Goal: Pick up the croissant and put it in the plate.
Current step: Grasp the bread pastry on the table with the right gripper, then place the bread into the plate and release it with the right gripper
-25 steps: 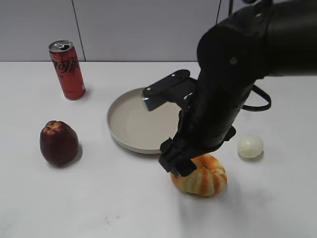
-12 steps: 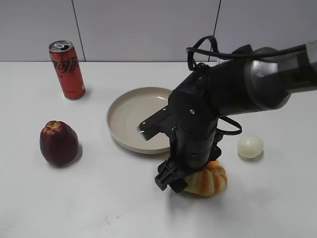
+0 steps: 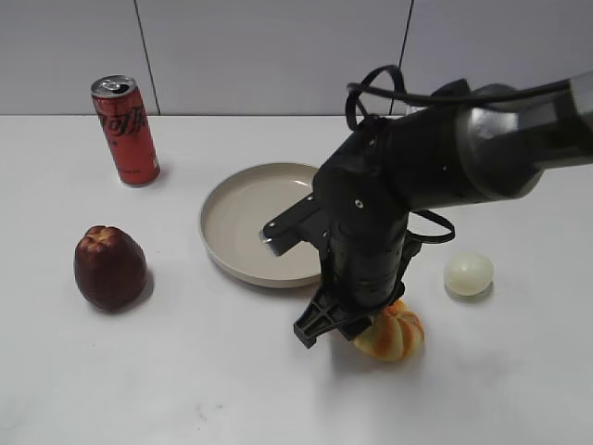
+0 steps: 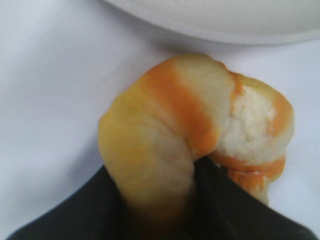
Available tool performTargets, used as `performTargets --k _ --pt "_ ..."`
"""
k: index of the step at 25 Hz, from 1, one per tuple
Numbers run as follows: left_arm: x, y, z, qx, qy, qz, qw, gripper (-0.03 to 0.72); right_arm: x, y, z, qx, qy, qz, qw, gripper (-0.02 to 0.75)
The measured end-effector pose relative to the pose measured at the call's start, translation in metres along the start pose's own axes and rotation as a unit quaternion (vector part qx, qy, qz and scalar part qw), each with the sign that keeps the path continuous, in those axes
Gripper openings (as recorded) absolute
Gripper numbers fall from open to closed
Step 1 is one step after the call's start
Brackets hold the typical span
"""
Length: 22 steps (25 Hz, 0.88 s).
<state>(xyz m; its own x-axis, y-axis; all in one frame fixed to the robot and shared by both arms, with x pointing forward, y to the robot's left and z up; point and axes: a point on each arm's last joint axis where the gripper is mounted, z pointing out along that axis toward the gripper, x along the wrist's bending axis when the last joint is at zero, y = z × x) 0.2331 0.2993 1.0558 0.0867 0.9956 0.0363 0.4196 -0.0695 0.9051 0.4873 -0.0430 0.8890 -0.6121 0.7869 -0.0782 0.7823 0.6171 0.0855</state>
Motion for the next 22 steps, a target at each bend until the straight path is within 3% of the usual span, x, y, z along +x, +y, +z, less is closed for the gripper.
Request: performTargets --k 6,13,17,22 --pt "0.000 0.000 0.000 0.000 0.000 0.000 1.000 0.238 -0.006 0.001 -0.070 -0.019 0.003 -0.001 1.000 0.235" --pt "0.000 0.000 0.000 0.000 0.000 0.000 1.000 0.238 -0.010 0.033 -0.146 -0.125 0.008 -0.042 0.991 0.223" --pt "0.000 0.000 0.000 0.000 0.000 0.000 1.000 0.238 -0.006 0.069 -0.147 -0.157 0.005 -0.066 0.985 0.223" --pt "0.000 0.000 0.000 0.000 0.000 0.000 1.000 0.238 -0.003 0.110 -0.105 -0.144 -0.015 -0.087 0.986 0.223"
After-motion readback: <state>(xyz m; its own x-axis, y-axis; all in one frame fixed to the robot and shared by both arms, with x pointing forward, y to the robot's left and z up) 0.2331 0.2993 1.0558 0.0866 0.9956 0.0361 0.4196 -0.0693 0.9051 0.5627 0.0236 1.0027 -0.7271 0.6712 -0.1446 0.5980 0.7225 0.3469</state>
